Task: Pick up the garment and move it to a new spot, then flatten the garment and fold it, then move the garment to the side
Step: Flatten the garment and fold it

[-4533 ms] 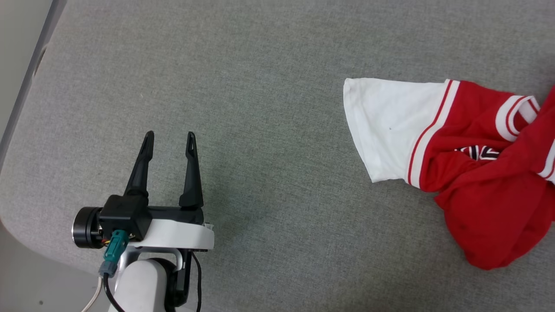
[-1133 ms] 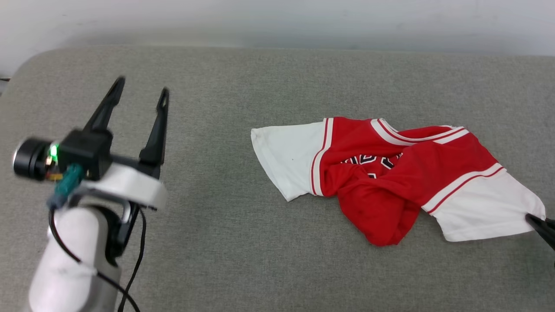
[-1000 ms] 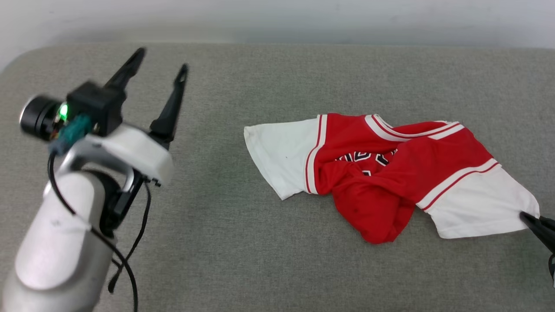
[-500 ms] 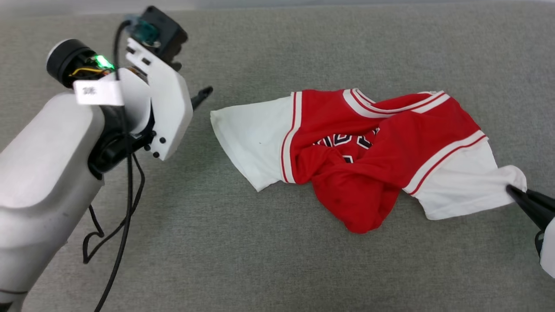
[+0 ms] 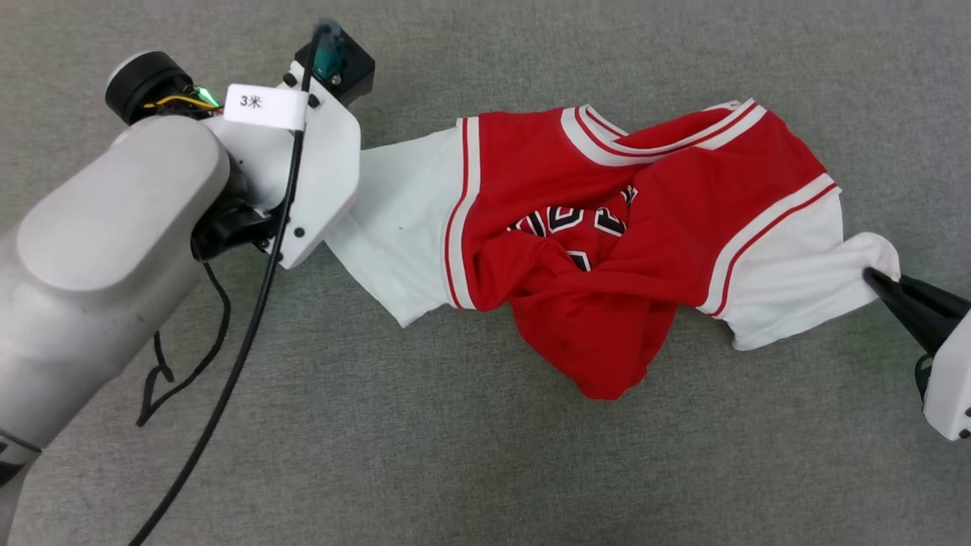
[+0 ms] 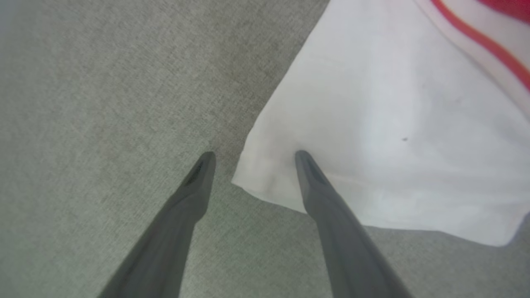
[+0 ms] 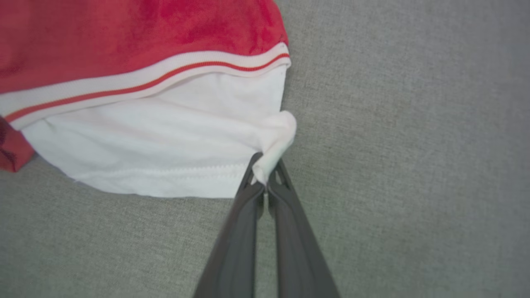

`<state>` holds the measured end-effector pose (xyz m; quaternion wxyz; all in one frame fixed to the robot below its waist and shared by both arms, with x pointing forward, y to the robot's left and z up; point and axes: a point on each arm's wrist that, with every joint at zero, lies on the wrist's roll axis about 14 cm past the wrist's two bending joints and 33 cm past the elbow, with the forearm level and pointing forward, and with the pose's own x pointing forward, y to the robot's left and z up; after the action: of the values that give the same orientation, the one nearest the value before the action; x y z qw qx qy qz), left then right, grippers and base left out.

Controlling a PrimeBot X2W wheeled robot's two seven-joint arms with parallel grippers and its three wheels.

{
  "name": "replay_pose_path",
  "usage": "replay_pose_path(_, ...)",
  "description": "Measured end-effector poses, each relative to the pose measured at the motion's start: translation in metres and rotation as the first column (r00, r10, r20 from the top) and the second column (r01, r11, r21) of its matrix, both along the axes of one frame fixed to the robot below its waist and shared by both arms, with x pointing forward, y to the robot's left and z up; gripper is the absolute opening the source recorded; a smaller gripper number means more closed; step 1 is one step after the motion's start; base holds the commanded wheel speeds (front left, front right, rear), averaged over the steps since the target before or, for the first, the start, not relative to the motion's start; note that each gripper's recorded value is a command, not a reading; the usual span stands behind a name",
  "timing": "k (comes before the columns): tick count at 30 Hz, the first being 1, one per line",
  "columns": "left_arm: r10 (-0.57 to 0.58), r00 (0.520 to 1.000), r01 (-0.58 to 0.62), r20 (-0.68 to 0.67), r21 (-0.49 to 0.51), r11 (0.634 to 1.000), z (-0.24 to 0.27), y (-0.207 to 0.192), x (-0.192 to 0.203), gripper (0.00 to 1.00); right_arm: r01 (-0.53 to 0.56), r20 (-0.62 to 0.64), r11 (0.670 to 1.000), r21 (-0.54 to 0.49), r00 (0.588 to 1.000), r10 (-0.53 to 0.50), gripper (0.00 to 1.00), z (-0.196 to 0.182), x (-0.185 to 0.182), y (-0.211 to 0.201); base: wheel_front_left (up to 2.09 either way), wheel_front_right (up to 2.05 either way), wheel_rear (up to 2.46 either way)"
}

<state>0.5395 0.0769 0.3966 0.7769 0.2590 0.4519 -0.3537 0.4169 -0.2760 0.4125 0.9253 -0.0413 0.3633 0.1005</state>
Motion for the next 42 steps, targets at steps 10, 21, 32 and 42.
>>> replay_pose_path(10, 0.022, 0.983, -0.008, -0.185, 0.073, 0.997, -0.034, 0.007, -0.008, 1.0, 0.005, -0.021, 1.0, -0.006, 1.0, -0.006, 0.0, -0.013, 0.004, -0.002, 0.0, 0.0, 0.0)
replay_pose_path(21, 0.03, 0.994, -0.031, -0.104, -0.002, 1.0, -0.023, 0.008, -0.007, 0.0, -0.022, 0.021, 1.0, -0.006, 1.0, 0.022, 0.0, -0.002, 0.014, 0.006, 0.0, 0.0, 0.0)
replay_pose_path(32, 0.091, 0.934, 0.009, 0.346, -0.274, 0.962, 0.11, 0.007, 0.025, 0.0, -0.047, 0.231, 0.998, -0.047, 0.971, 0.057, 0.0, 0.068, 0.03, 0.004, 0.0, 0.0, 0.0)
replay_pose_path(42, 0.197, 0.725, 0.129, 0.66, -0.411, 0.902, 0.256, 0.032, 0.009, 0.0, -0.098, 0.473, 0.986, -0.136, 0.868, 0.151, 0.0, 0.17, 0.049, 0.016, 0.0, 0.0, 0.0)
